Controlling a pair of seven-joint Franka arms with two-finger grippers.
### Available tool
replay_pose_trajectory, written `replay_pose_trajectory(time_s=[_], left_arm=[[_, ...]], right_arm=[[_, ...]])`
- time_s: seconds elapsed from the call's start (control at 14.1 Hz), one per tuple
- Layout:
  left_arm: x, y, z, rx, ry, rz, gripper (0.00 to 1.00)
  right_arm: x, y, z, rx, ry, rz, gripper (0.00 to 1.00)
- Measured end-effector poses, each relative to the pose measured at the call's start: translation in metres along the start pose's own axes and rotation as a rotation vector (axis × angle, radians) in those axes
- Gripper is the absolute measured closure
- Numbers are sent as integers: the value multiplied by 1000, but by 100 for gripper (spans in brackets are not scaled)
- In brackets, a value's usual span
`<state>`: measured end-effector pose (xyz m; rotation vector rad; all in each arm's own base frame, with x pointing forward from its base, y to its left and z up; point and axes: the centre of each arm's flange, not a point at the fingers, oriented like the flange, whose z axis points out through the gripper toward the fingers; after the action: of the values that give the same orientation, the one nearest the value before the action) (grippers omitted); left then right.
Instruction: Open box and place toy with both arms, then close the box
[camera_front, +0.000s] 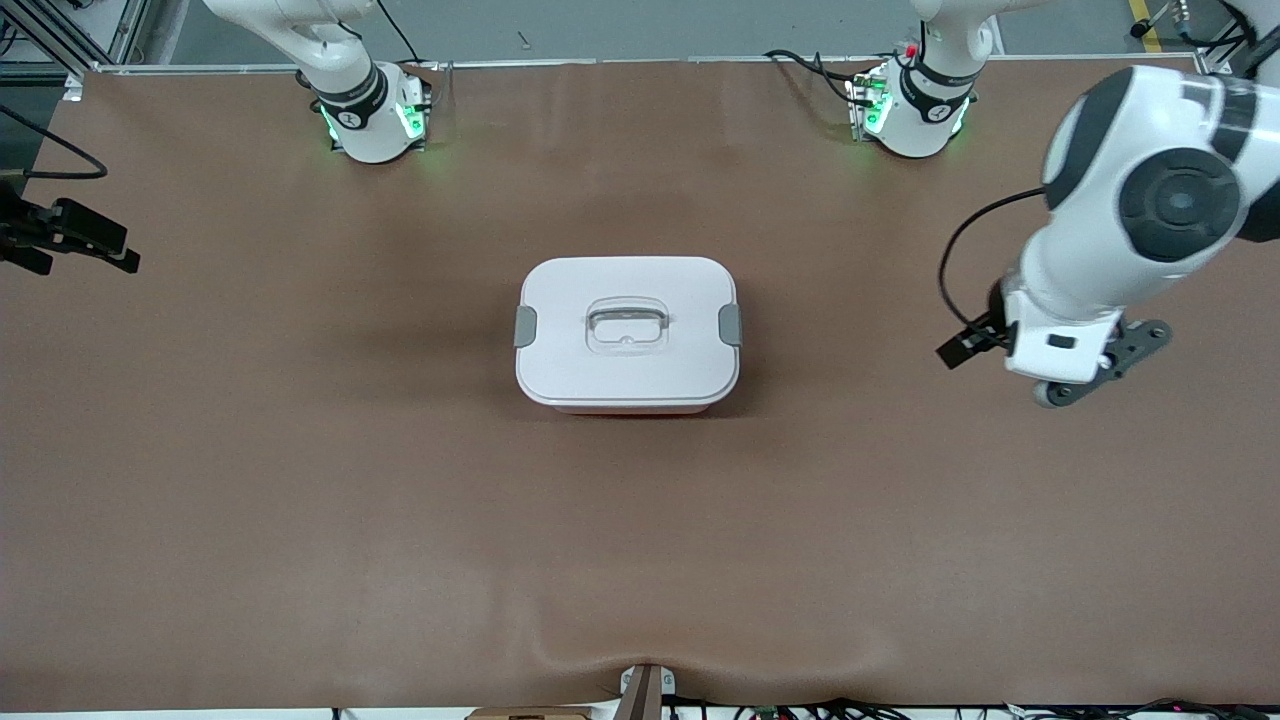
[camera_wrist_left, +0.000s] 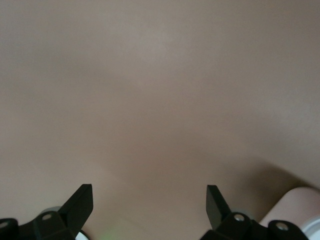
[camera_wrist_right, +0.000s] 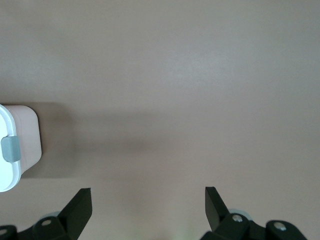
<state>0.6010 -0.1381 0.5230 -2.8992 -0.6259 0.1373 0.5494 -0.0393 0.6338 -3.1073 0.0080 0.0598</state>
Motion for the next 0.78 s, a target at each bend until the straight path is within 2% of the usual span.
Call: replay_pose_trajectory(time_s=[0.21,0.35,0.78], left_arm=[[2,-33,-23,1,16,127,0],[-6,-58,-45,-39,-3,193,0],[-34,-108,-90,-74,36,353,0]], right_arm=[[0,0,-1,0,2,-1,0],[0,-1,-2,0,3,-2,0],[0,-2,-2,0,0,-4,0]])
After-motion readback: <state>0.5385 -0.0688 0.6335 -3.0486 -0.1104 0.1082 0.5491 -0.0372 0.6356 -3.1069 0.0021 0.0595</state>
